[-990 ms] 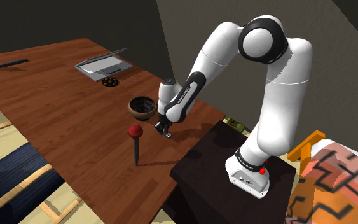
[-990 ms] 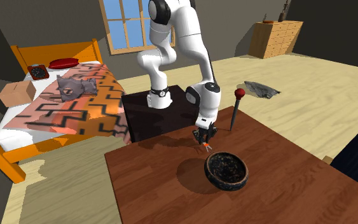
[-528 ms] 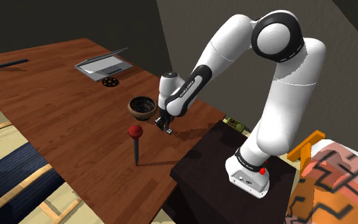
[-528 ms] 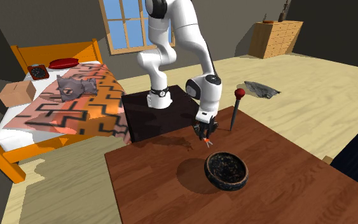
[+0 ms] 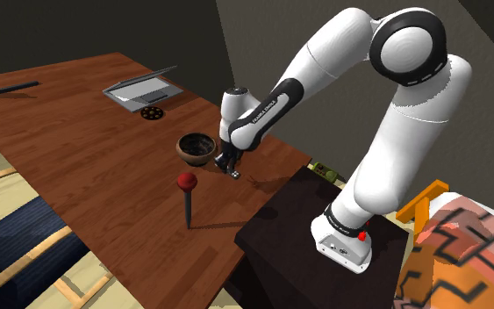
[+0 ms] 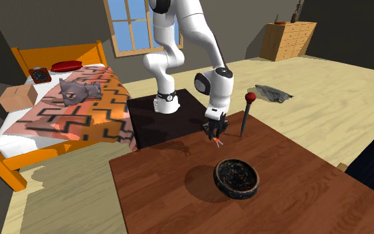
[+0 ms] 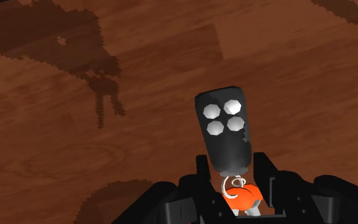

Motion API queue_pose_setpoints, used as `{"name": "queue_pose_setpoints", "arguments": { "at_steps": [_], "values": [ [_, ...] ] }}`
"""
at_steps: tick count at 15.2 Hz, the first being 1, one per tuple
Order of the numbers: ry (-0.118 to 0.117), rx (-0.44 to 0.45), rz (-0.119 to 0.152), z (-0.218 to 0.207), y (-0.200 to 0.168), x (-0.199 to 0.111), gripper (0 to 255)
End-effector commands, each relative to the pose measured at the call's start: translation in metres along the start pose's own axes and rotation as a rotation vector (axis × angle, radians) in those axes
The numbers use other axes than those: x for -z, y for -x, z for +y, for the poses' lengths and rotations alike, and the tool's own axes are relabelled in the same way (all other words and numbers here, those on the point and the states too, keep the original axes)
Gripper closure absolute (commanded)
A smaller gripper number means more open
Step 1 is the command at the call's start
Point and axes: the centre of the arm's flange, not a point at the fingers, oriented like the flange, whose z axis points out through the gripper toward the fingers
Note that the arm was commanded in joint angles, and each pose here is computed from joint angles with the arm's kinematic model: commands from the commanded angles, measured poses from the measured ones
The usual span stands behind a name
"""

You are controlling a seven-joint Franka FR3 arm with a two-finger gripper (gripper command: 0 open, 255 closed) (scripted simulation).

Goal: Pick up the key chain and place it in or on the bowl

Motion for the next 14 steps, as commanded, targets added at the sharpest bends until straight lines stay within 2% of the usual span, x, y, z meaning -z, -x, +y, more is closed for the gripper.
{"name": "queue_pose_setpoints", "arguments": {
  "at_steps": [1, 10, 14],
  "values": [
    [0.000, 0.000, 0.000, 0.000, 0.001, 0.010, 255],
    [0.000, 0.000, 0.000, 0.000, 0.003, 0.057, 255],
    [0.000, 0.000, 0.000, 0.000, -0.050, 0.061, 255]
  ]
}}
